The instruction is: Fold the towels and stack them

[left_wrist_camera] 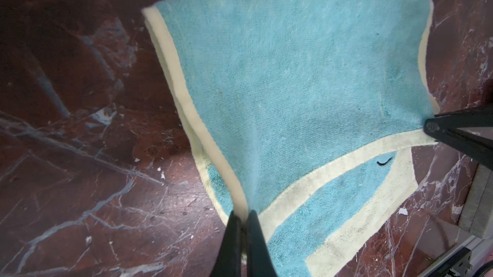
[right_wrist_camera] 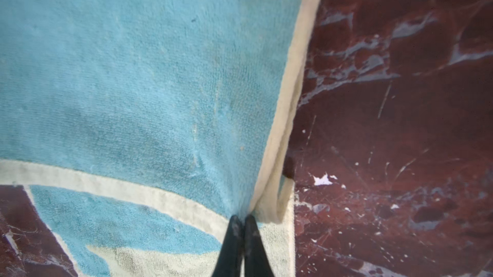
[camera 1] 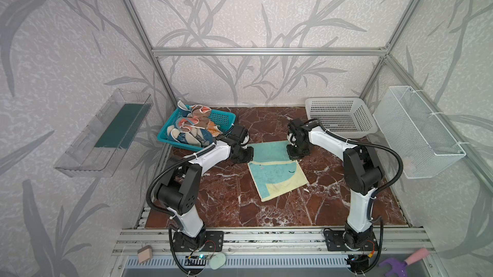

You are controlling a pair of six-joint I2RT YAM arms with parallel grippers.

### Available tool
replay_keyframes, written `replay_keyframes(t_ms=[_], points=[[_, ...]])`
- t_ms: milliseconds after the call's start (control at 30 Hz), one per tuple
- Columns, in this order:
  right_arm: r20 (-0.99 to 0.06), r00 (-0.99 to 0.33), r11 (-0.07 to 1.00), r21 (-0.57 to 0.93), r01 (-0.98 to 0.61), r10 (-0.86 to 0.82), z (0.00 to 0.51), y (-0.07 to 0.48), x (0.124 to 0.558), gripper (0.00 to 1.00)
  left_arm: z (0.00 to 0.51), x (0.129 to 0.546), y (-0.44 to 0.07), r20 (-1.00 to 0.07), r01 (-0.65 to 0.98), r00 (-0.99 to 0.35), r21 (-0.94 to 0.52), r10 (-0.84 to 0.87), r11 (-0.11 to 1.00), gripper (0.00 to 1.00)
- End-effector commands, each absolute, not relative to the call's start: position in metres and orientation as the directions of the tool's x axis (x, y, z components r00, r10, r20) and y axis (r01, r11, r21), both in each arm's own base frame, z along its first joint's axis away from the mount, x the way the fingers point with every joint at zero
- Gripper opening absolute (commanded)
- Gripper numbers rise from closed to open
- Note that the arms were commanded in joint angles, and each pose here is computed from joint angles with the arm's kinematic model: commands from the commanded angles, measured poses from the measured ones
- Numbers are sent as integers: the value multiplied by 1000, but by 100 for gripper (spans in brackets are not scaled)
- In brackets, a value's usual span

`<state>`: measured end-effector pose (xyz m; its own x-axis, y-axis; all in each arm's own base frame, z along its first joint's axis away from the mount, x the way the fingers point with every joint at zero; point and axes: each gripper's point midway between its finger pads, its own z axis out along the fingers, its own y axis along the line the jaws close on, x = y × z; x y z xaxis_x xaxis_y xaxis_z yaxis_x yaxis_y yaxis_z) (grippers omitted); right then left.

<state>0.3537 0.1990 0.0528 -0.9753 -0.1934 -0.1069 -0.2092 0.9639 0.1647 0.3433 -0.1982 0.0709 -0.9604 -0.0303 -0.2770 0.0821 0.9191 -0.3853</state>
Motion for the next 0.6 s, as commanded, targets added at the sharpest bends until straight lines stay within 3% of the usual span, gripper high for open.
replay_keyframes(t_ms=[0,233,567], points=[[-186,-964,955,190,-226,-191,81,202,360,0,78,344,-204,-284,83,-958,-410,-41,908,0],[-264,-939,947,170,-272,-222,116,197,373,0,91,338,-217,-295,84,-954,-443,-57,893,0],[-136,-972,948,233,-218,-190,48,190,328,0,26,325,-224,-191,24,-980,-427,-64,904,0]])
